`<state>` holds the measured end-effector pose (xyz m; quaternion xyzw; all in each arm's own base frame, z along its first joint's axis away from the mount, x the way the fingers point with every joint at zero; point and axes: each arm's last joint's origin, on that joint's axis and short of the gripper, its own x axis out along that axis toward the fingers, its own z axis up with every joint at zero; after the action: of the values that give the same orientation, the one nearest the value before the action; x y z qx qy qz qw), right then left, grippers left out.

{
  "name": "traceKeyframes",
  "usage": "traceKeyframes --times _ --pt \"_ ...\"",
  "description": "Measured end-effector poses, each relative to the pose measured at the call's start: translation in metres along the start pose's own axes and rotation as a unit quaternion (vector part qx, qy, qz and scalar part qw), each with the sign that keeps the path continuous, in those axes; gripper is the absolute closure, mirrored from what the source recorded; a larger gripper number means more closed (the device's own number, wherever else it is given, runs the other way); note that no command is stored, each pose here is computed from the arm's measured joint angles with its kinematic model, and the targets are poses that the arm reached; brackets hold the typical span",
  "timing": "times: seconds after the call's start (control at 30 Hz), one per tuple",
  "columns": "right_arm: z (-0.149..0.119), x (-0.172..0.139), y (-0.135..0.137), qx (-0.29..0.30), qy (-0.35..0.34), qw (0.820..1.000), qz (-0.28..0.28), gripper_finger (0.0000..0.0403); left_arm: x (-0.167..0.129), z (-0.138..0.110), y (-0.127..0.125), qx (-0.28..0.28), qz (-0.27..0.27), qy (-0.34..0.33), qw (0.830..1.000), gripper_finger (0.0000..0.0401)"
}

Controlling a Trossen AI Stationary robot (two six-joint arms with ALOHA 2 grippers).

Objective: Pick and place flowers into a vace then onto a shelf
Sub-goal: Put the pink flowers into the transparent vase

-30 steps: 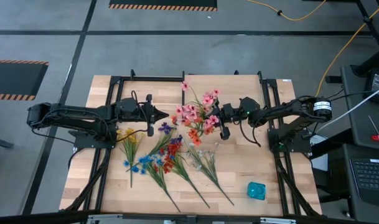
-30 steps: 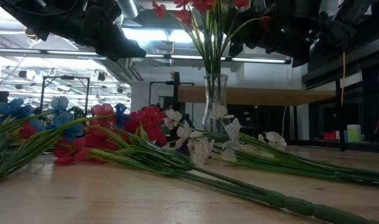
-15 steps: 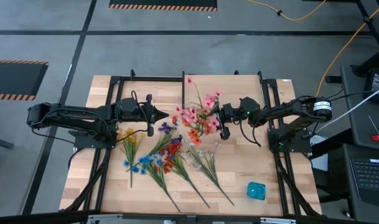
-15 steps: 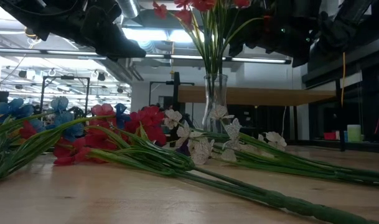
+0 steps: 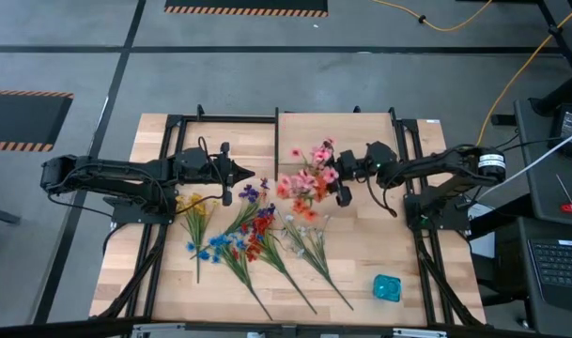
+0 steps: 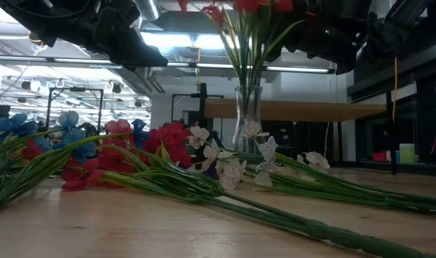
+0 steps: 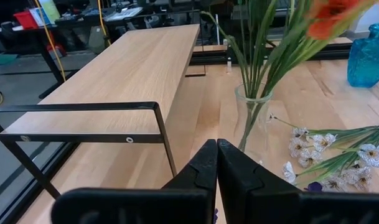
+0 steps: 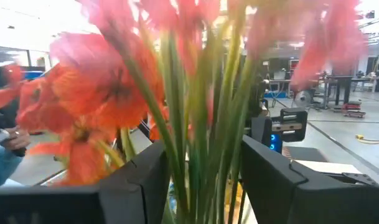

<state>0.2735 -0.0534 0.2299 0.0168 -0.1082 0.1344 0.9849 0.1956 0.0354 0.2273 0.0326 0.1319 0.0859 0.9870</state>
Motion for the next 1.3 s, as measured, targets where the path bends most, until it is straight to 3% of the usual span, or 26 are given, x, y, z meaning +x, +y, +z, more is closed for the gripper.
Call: traceKeyframes --times 0.23,0.6,0.83,1.03,1.3 --pt "-0.006 -0.003 -0.002 0.013 0.049 0.999 0.0 0.0221 0.0 0.0 0.0 0.0 0.0 0.002 1.0 0.0394" --pt "0.0 -0.001 -0.003 0.005 0.061 0.998 0.014 0.0221 0.0 0.0 0.0 -0.012 0.0 0.002 1.0 0.0395" --pt "0.012 -0.001 -0.003 0.004 0.106 0.994 0.007 0.0221 0.0 -0.001 0.0 -0.012 0.0 0.003 1.0 0.0395" --pt "0.025 0.002 -0.006 -0.02 0.171 0.984 -0.046 0.0221 0.0 -0.001 0.0 -0.012 -0.001 0.006 1.0 0.0397" --pt "0.045 0.012 -0.009 -0.024 0.205 0.977 -0.045 0.0221 0.0 -0.003 0.0 -0.012 -0.003 0.013 1.0 0.0395"
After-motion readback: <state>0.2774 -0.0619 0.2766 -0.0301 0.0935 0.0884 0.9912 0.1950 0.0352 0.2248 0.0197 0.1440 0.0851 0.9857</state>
